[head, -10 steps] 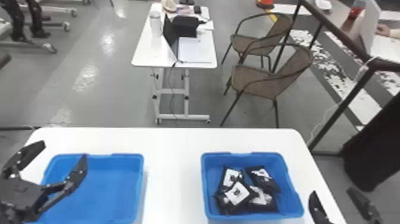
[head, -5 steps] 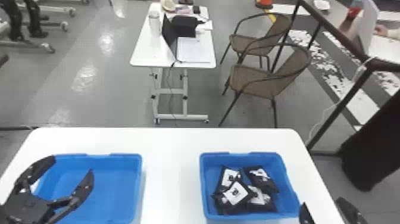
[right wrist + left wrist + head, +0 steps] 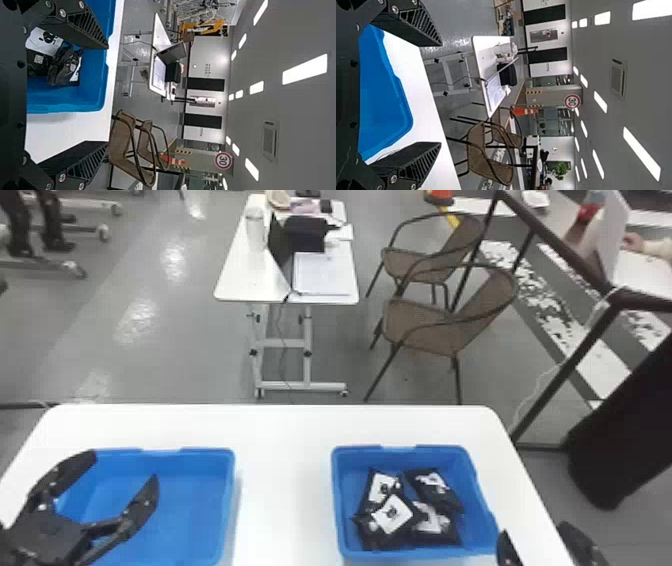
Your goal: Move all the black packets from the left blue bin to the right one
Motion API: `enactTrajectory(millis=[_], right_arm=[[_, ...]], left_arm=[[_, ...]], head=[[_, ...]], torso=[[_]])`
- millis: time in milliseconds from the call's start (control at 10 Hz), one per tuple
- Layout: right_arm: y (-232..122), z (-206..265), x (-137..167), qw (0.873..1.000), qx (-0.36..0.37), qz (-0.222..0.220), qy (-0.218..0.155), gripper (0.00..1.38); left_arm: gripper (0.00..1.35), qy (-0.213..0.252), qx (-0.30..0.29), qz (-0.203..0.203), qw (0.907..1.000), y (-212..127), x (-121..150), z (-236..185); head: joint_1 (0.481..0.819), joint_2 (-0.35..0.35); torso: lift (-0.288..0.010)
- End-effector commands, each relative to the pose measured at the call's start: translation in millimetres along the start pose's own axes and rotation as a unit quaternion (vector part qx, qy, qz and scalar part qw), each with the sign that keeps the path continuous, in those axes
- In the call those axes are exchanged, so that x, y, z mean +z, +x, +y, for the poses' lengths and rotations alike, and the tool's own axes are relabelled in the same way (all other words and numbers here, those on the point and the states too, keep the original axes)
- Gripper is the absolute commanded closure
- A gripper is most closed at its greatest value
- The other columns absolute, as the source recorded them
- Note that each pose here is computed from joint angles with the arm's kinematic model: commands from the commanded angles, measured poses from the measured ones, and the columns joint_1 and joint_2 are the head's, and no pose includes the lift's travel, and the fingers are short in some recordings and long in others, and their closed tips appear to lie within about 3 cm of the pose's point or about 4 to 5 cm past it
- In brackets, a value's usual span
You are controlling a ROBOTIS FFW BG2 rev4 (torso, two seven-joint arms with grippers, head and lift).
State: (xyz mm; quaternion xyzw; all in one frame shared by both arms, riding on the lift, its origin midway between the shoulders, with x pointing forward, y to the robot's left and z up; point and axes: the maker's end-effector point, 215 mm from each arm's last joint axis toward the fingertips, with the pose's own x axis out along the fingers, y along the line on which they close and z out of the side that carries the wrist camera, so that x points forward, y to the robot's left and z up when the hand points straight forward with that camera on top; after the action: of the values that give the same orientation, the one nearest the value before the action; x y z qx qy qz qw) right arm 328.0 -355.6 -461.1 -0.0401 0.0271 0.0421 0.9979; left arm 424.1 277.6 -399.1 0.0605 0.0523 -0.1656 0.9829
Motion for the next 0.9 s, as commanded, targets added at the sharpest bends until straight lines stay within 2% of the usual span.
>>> enactTrajectory(millis=[0,800], right_arm=[[-0.3,0.9,-1.1,1.0,0.0,0.001,0.003,0.17],[0.2,2.1,-2.3,1.0,0.0,0.002,0.008,0.17]], left_arm=[[0.14,-0.004,-0.001,0.002,1.0,0.9,-1.4,-0.6],[0.14,-0.01,-0.005,0.003,0.9999,3.9,-1.7,0.7]], head=[[0.695,-0.119],[0.695,-0.118]], torso=[[0.0],[0.0]])
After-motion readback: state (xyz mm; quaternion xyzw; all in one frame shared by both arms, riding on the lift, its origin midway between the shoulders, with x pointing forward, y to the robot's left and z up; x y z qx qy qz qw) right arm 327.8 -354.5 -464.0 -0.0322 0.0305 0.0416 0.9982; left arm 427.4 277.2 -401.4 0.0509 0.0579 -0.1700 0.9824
